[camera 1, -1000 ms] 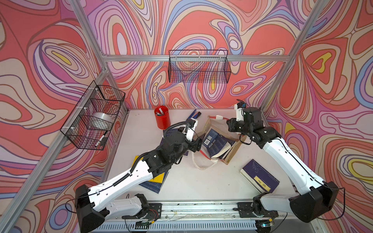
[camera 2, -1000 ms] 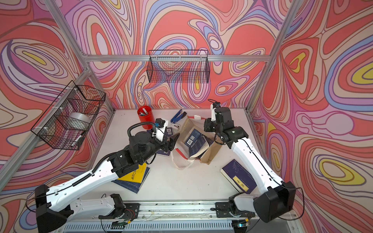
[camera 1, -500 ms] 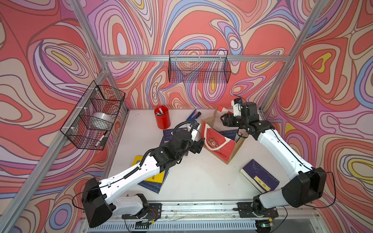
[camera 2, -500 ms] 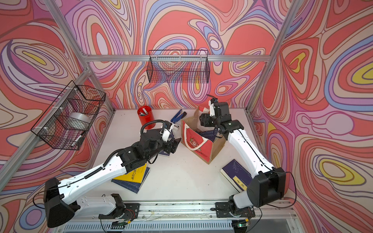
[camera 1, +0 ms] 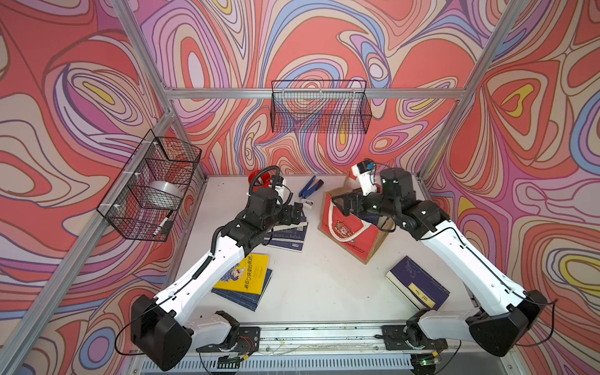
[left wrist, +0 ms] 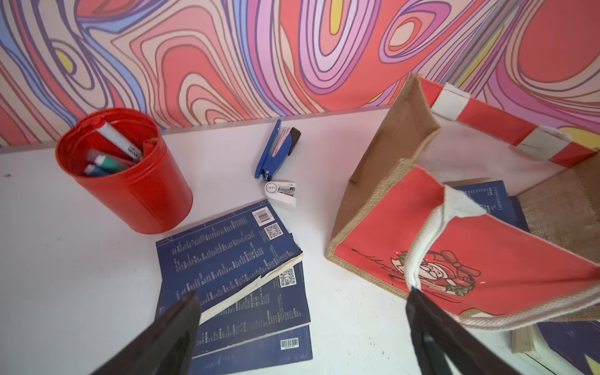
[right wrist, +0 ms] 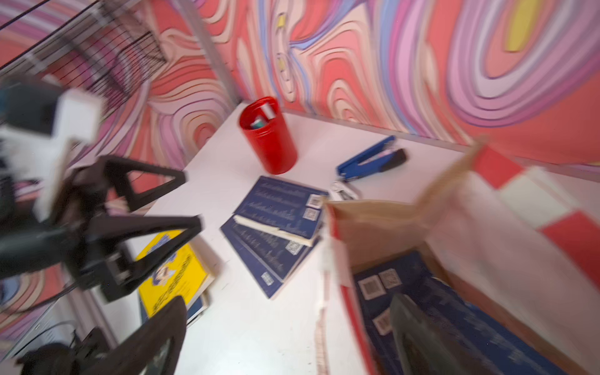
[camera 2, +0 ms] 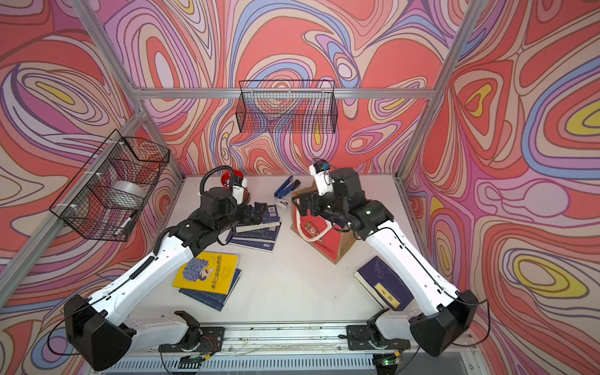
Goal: Put the books into the canvas bag
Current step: Pick up the book from the book.
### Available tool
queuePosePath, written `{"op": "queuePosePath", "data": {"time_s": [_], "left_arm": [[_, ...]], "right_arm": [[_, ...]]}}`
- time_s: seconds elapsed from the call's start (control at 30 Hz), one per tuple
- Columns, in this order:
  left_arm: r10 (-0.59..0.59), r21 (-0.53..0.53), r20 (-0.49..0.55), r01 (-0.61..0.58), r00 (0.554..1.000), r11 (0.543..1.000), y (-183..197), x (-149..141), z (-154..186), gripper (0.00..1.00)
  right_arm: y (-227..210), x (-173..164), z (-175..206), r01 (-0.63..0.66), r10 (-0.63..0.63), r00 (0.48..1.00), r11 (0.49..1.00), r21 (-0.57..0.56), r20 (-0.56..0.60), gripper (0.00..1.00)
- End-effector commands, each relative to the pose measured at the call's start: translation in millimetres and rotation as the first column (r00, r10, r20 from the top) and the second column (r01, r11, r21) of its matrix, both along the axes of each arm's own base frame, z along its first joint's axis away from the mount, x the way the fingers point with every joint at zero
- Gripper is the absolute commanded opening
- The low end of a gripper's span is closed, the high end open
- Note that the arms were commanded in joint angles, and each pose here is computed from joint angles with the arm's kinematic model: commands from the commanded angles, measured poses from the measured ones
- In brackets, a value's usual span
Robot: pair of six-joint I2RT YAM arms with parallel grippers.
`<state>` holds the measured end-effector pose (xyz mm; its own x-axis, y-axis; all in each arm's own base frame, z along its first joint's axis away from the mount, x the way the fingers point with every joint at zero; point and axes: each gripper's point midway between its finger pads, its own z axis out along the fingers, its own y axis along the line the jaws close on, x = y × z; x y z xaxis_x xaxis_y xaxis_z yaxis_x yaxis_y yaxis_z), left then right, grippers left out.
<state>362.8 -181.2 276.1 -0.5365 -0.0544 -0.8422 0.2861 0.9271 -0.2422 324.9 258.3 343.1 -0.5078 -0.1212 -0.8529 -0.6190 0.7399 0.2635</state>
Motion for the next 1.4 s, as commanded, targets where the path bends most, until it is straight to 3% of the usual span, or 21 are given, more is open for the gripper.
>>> {"op": "queuePosePath", "data": {"time_s": [0.0, 0.13, 0.27, 0.47, 0.6, 1.03, 1.17, 1.37], "left_arm": [[0.034, -0.147, -0.165, -0.059, 0.986, 0.987, 20.0, 4.4, -18.1, 1.0], [0.117, -0.246, -0.291, -0.192, 0.95, 0.95, 56.2, 16.2, -50.2, 1.0], [0.173, -0.241, -0.332, -0.261, 0.927, 0.935, 77.0, 23.6, -69.8, 1.0], [0.235, -0.221, -0.386, -0.337, 0.892, 0.915, 90.7, 34.4, -98.8, 1.0], [0.258, -0.222, -0.377, -0.358, 0.89, 0.907, 94.1, 46.8, -107.8, 1.0], [0.275, -0.226, -0.417, -0.392, 0.866, 0.892, 93.9, 57.2, -144.4, 1.0], [0.257, -0.245, -0.443, -0.391, 0.859, 0.887, 89.3, 60.0, -156.8, 1.0], [0.246, -0.261, -0.454, -0.392, 0.856, 0.882, 85.8, 63.9, -172.0, 1.0]], "right_arm": [[53.6, -11.2, -20.5, -0.109, 0.112, 0.992, 0.993, 0.051, -0.062, 0.98], [102.2, 2.1, -71.2, -0.109, 0.128, 0.974, 0.988, 0.111, -0.187, 0.98], [128.5, 31.0, -115.4, -0.033, 0.062, 0.958, 0.994, 0.108, -0.279, 0.98], [143.9, 75.9, -190.4, 0.085, -0.09, 0.925, 0.996, -0.032, -0.37, 0.98], [132.6, 102.2, -227.6, 0.214, -0.246, 0.888, 0.969, -0.123, -0.388, 0.98], [108.4, 141.9, -270.4, 0.32, -0.358, 0.826, 0.934, -0.161, -0.436, 0.98], [111.8, 145.2, -280.7, 0.305, -0.339, 0.82, 0.941, -0.15, -0.461, 0.98], [130.4, 146.9, -278.8, 0.24, -0.231, 0.851, 0.97, -0.042, -0.471, 0.98]]}}
